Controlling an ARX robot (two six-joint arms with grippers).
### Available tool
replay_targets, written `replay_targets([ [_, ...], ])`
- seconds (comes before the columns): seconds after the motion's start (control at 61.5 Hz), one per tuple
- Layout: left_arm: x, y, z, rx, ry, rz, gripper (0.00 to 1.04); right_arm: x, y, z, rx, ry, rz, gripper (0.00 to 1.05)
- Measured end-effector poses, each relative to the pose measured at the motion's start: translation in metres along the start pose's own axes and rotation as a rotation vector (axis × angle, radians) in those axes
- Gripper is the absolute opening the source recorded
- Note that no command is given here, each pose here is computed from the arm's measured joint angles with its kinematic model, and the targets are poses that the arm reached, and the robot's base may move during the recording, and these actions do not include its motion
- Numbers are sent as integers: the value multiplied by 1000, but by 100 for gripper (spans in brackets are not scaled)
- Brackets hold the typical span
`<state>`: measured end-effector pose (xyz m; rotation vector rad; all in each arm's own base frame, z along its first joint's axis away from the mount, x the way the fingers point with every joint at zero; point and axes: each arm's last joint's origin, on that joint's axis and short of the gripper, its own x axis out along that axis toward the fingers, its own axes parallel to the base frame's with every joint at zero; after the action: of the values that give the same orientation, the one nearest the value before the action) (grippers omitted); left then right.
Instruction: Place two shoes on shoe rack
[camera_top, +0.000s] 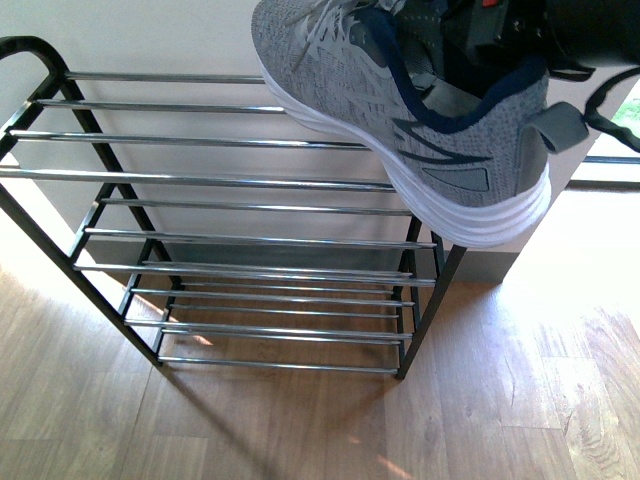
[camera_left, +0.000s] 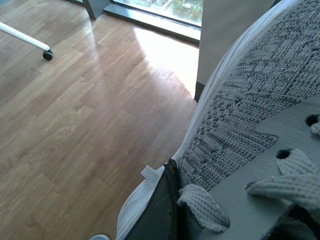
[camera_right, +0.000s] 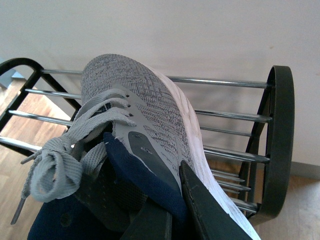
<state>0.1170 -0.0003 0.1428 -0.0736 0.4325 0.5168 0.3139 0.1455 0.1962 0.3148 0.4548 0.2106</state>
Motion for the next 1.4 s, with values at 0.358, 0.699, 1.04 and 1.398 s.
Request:
replay_targets([
  [0.358,0,0,0,0,0,0,2,30,-34,14,330,-18,-205,1],
  [0.699,0,0,0,0,0,0,2,26,-1,-12,350,24,-168,1],
  [1.04,0,0,0,0,0,0,2,44,-36,-6,405,-26,-295,1],
  [1.398,0,0,0,0,0,0,2,44,-33,-4,423,-12,-255,26],
])
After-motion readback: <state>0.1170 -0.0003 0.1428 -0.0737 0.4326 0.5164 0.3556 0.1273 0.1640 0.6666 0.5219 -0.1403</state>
